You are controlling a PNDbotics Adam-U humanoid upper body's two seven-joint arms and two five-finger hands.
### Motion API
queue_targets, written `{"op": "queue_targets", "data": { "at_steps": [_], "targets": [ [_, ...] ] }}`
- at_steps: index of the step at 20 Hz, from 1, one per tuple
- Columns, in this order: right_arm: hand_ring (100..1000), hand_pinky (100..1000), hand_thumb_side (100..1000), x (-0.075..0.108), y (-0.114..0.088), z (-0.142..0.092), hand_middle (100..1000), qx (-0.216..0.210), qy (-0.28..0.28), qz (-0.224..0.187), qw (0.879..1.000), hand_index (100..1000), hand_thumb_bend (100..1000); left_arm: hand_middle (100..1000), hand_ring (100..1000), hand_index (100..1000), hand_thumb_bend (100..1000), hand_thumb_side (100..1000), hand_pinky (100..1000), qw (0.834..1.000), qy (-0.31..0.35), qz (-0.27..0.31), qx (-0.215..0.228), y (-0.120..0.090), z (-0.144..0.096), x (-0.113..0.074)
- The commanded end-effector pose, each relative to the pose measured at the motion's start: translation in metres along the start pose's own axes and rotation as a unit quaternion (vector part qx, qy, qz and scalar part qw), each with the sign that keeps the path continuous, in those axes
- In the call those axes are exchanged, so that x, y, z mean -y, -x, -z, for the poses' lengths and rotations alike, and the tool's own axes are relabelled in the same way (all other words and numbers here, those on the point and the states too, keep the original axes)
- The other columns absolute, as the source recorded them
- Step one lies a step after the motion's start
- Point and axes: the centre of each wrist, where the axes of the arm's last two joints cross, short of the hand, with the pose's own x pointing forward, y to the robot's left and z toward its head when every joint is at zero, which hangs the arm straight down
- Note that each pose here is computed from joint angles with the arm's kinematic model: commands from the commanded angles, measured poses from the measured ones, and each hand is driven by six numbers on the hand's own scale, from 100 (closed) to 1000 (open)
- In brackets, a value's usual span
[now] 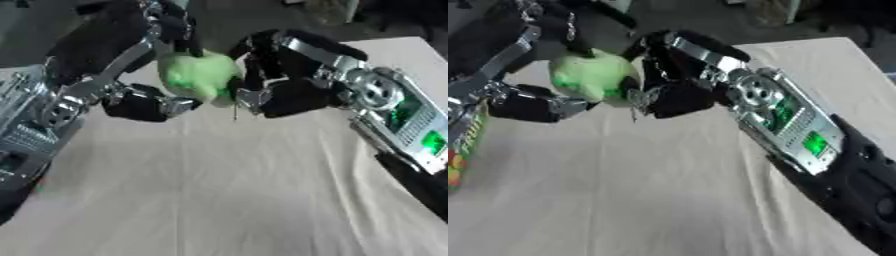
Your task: Pick up the objects with one hand, pass them to the other hand, and then place them into the box on the other side of the table.
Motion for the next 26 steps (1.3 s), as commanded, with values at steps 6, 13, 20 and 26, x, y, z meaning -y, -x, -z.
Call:
{"op": "queue_targets", "data": {
  "at_steps": [6,13,20,26],
  "targets": [
    [523,619,100,0.0041,-0.0056,-0.003,343,0.003,0.011,-0.015,1.0,513,256,359,465,412,406,100,482,1.0,-0.027,0.003,0.013,-0.0007,0.0017,-0.0097],
    [557,633,159,0.0043,-0.0046,-0.0037,395,-0.003,0.013,-0.017,1.0,559,308,353,459,408,408,100,472,0.999,-0.039,0.0,0.018,-0.0011,0.0009,-0.0115],
    [646,676,314,0.0054,-0.0029,-0.005,521,-0.019,0.024,-0.022,0.999,672,367,348,455,404,402,100,467,0.998,-0.054,-0.003,0.014,0.0004,-0.0017,-0.0149],
    [708,708,479,0.0062,0.0004,-0.007,624,-0.026,0.035,-0.028,0.999,743,304,343,451,399,400,100,462,0.998,-0.06,-0.005,0.011,0.0021,-0.0054,-0.0159]
  ]
}}
